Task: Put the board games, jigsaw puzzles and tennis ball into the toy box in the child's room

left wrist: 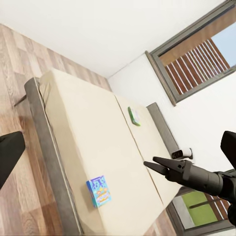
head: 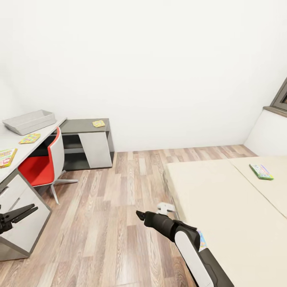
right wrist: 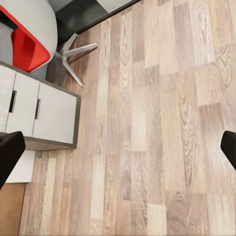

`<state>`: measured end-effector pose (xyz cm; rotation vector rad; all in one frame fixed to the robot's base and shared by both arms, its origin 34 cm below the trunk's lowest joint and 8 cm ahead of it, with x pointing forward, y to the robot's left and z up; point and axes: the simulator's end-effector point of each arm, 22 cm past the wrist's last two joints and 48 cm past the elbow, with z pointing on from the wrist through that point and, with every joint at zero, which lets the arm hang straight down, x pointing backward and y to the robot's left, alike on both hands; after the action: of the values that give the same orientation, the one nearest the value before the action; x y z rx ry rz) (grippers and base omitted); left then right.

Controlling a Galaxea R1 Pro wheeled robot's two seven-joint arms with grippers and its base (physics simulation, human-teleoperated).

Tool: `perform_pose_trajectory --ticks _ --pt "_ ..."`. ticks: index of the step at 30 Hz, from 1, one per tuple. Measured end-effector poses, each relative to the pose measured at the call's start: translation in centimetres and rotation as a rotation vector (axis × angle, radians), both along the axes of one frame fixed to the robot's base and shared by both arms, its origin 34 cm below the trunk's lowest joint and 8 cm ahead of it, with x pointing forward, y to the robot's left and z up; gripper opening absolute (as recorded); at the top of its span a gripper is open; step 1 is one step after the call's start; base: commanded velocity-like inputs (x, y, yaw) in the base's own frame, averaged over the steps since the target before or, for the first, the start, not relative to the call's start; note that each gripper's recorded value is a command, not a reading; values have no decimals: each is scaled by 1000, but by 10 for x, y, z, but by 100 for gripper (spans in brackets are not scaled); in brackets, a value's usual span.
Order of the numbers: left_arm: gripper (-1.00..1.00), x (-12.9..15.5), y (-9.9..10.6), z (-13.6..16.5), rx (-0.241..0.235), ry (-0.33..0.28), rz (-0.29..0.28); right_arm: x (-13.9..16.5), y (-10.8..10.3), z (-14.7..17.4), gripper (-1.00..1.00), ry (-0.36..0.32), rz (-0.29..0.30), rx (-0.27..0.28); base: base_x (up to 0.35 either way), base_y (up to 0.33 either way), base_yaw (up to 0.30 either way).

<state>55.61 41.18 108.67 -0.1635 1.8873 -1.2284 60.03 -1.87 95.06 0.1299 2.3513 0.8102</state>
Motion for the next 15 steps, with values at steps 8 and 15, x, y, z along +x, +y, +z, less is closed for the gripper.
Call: perform_pose_trajectory --ticks 8,15 --pt "100 0 0 0 0 0 0 0 0 0 100 0 0 -1 0 287 0" --pt "100 0 0 0 0 0 0 0 0 0 100 -2 1 -4 0 287 0"
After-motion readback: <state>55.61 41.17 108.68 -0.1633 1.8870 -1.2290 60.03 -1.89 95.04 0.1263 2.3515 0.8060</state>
